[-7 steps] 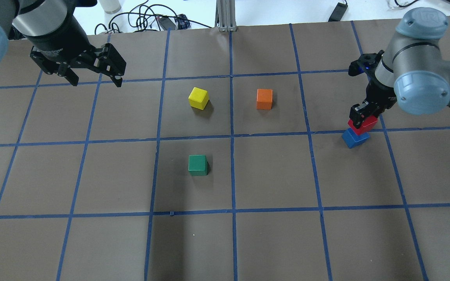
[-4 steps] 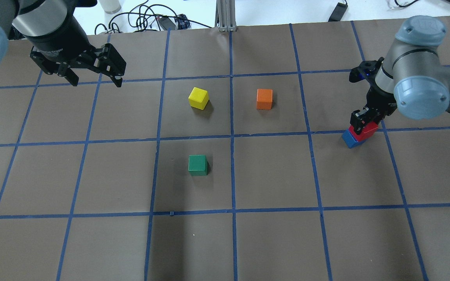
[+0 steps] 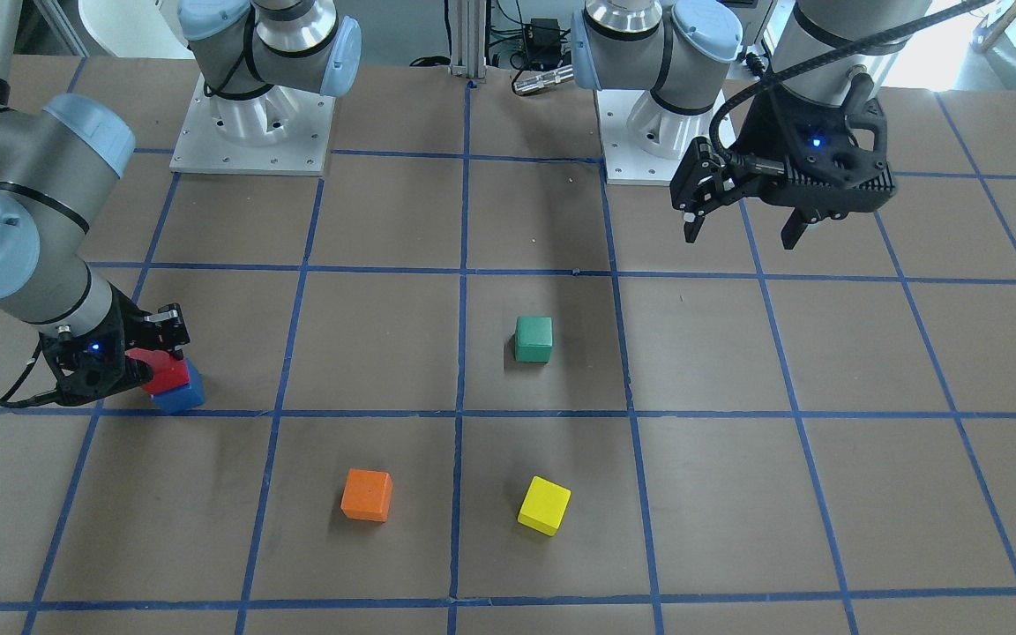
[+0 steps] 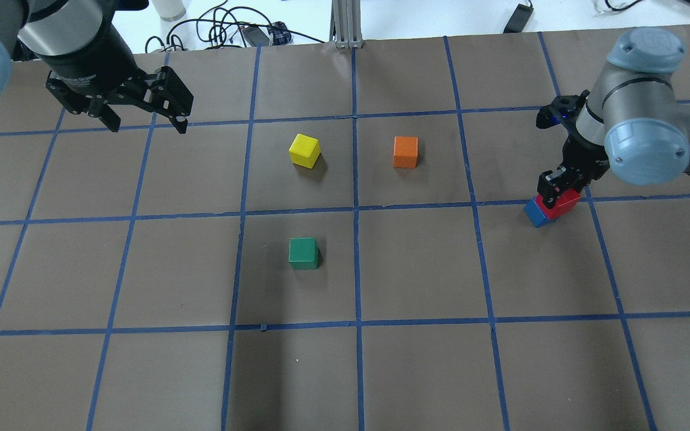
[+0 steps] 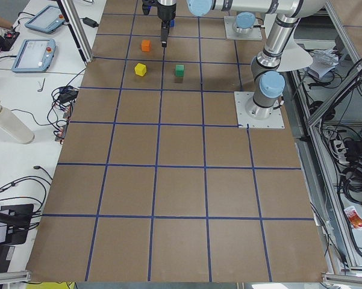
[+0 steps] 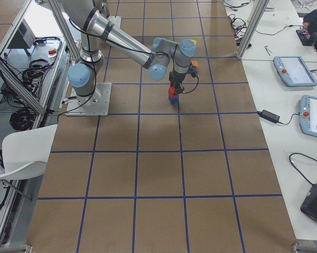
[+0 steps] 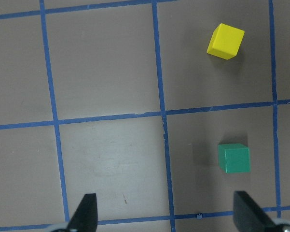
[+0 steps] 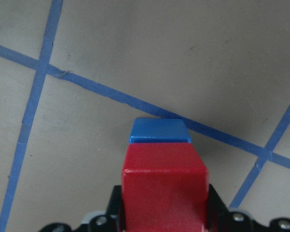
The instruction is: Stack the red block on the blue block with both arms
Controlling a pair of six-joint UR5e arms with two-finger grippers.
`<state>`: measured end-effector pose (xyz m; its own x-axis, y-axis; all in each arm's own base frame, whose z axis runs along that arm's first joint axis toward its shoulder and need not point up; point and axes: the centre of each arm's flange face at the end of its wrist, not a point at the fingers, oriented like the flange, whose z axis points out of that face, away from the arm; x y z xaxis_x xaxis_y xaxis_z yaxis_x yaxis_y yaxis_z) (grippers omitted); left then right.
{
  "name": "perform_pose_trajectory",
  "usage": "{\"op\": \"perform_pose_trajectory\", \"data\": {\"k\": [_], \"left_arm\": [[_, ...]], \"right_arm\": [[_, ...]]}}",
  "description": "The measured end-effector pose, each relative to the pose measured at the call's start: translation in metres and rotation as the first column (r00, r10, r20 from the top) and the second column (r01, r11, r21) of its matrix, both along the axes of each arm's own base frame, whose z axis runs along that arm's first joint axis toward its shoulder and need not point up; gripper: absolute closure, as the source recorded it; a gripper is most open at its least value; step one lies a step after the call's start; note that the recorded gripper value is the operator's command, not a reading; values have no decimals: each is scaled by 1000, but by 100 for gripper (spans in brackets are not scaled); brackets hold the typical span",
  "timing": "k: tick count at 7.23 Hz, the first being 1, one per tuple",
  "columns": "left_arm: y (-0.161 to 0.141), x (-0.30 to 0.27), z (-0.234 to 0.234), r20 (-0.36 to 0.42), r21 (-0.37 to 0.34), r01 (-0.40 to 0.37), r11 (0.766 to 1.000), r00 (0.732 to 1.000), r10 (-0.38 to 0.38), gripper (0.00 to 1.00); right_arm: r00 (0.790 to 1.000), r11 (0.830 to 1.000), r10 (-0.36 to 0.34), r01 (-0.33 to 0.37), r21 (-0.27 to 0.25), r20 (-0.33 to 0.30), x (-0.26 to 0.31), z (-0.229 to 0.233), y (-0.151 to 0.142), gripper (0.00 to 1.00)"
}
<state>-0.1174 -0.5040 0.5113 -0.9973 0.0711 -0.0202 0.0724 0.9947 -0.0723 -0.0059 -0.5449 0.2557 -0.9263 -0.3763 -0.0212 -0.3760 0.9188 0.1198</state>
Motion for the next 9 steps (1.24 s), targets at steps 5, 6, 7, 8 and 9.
{"op": "perform_pose_trajectory", "data": {"k": [5, 6, 7, 8, 9], "left_arm": [[6, 0, 0, 1, 0, 3, 1000, 1000, -3, 0], [7, 0, 0, 1, 0, 3, 1000, 1000, -3, 0], [7, 0, 0, 2, -2, 4, 1000, 1000, -4, 0], [7, 0, 0, 2, -3, 5, 1000, 1000, -5, 0], [6, 0, 0, 2, -2, 4, 1000, 1000, -4, 0]], "right_arm": [[1000, 1000, -1, 1, -27, 3, 0, -1, -3, 0], [1000, 1000, -1, 1, -26, 2, 0, -1, -3, 0], [1000, 1000, -1, 1, -25, -2, 0, 0, -3, 0], [1000, 1000, -3, 3, -27, -10, -1, 5, -3, 0], [1000, 999, -13, 13, -30, -16, 0, 19, -3, 0]]}}
